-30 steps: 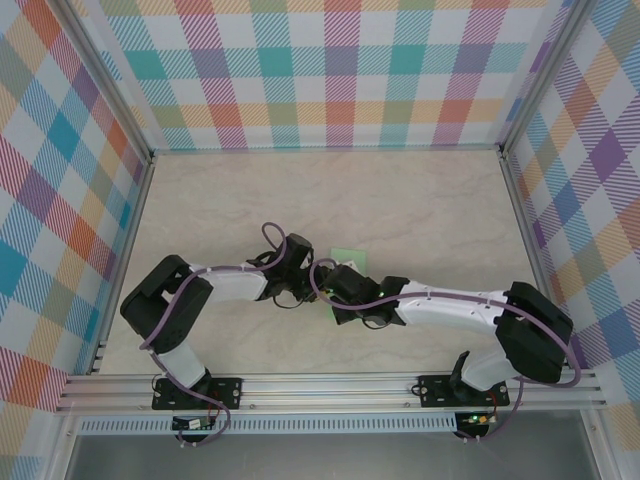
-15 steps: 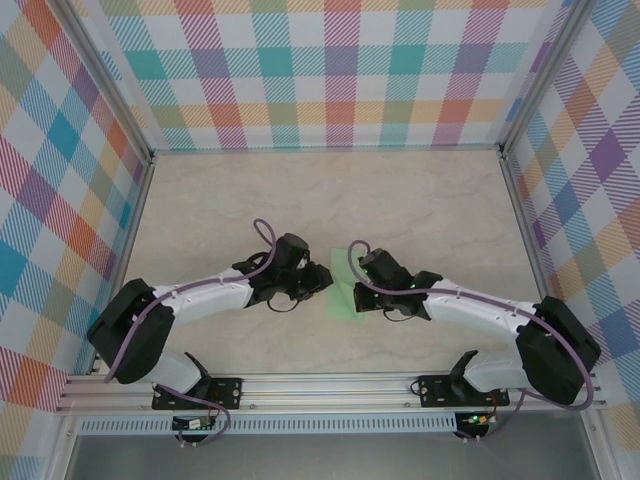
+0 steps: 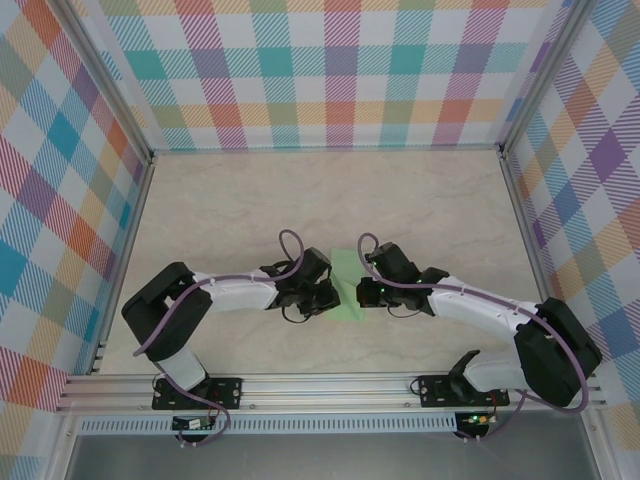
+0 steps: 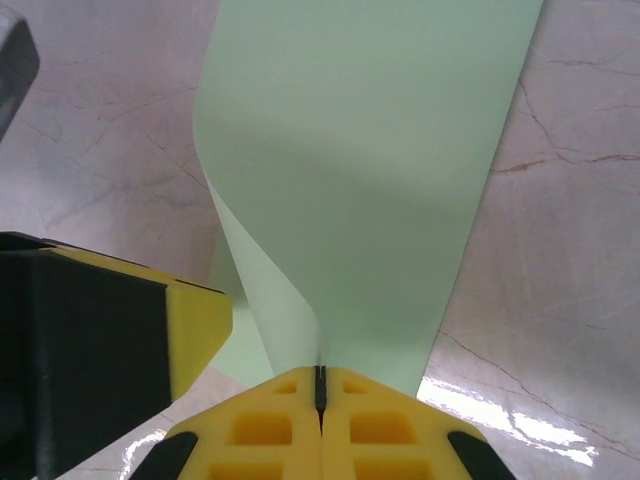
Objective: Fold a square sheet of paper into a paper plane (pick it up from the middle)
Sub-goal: Fold the triangle a second time at the center of the table.
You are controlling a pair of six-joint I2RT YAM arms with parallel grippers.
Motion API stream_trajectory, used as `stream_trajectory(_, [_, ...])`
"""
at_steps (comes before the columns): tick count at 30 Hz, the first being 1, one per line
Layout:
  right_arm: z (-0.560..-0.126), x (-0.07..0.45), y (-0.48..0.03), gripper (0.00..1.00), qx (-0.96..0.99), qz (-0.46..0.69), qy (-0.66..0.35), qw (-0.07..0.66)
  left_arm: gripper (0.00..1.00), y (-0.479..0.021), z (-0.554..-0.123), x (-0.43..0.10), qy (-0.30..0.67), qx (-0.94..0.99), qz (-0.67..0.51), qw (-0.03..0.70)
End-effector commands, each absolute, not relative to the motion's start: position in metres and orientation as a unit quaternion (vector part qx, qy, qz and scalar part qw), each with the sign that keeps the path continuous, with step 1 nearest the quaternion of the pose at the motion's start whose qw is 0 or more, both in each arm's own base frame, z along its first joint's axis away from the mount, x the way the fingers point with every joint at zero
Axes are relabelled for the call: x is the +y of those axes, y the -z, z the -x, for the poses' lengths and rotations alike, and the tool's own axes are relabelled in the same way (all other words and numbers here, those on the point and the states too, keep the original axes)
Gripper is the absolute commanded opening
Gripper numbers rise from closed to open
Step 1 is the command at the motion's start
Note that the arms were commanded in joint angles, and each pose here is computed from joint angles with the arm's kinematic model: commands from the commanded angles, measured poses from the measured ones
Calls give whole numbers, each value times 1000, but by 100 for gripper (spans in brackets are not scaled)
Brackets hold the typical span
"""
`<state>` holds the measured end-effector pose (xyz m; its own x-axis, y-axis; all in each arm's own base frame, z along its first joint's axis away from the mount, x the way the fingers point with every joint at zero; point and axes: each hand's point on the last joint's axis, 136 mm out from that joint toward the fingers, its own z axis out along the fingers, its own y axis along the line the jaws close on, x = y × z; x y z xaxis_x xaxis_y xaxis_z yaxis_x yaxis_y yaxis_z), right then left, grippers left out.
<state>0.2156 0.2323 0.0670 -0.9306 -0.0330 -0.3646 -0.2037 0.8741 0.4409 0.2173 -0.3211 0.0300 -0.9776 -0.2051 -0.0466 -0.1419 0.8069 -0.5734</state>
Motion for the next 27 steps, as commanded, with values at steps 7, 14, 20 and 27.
stream_trajectory(7, [-217, 226, -64, 6, 960, 51, -220, 164, 13, -13, -214, -303, 229, 967, 94, 65])
stream_trajectory(14, [-219, 246, -74, 6, 949, 57, -267, 159, 13, -6, -213, -282, 178, 977, 94, 75])
stream_trajectory(20, [-223, 262, -76, 6, 943, 62, -294, 146, 13, -13, -212, -265, 144, 981, 93, 87])
stream_trajectory(27, [-232, 263, -61, 6, 955, 63, -259, 132, 14, -19, -215, -265, 149, 980, 90, 93])
